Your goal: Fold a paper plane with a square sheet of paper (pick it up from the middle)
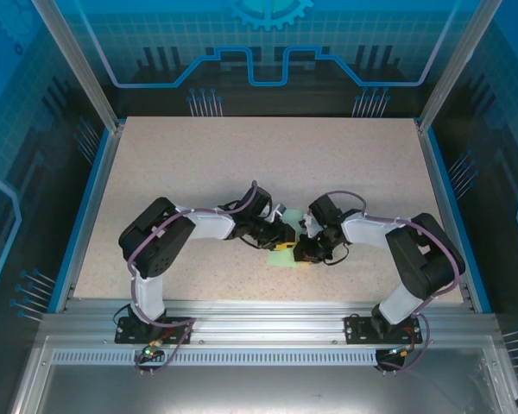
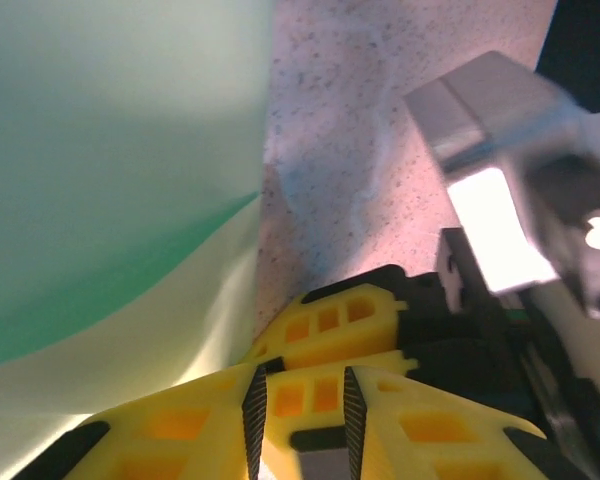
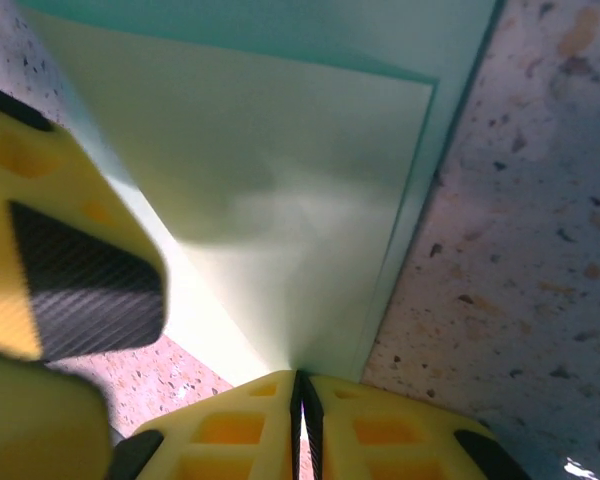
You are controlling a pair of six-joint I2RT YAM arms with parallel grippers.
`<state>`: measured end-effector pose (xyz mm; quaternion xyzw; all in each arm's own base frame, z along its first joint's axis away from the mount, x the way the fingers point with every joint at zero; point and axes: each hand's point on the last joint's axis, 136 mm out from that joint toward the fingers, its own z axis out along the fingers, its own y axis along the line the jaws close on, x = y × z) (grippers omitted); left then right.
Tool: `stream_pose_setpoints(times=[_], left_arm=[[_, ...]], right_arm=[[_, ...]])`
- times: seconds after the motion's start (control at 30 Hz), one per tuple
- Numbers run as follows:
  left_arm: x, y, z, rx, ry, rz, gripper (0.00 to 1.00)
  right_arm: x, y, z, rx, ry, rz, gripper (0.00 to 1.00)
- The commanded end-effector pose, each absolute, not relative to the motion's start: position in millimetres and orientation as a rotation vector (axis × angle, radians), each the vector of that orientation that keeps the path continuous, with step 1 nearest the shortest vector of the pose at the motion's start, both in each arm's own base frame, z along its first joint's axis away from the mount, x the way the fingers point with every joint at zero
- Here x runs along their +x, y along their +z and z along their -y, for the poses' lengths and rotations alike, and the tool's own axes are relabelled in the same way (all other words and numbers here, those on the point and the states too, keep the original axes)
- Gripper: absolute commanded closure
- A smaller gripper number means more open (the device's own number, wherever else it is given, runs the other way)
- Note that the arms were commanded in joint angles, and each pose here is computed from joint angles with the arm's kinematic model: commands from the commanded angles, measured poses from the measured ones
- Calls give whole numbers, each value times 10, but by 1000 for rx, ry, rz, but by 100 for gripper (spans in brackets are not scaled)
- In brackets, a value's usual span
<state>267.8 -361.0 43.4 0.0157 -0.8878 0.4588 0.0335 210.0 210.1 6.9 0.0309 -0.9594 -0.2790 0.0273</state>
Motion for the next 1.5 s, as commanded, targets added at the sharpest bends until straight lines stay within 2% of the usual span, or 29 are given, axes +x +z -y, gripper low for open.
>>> stream_pose_setpoints(times=[0.0, 0.37, 0.83, 1.3, 1.47], left_arm=[[2600, 176, 3528, 99, 1295, 2753, 70], [2690, -10, 3442, 174, 1227, 2814, 75], [2900, -108, 3162, 250, 1151, 2889, 76], [2910, -263, 3008, 258, 1135, 2919, 76], [2897, -290, 2945, 310, 1054, 2923, 81]], right_arm=[[1951, -185, -1936, 54, -715, 2941, 84], [1918, -214, -1890, 40, -687, 2944, 85], [1885, -213, -1841, 46, -652, 2946, 87], [1848, -277, -1778, 28, -593, 2945, 90], [1838, -265, -1780, 37, -580, 2950, 91]])
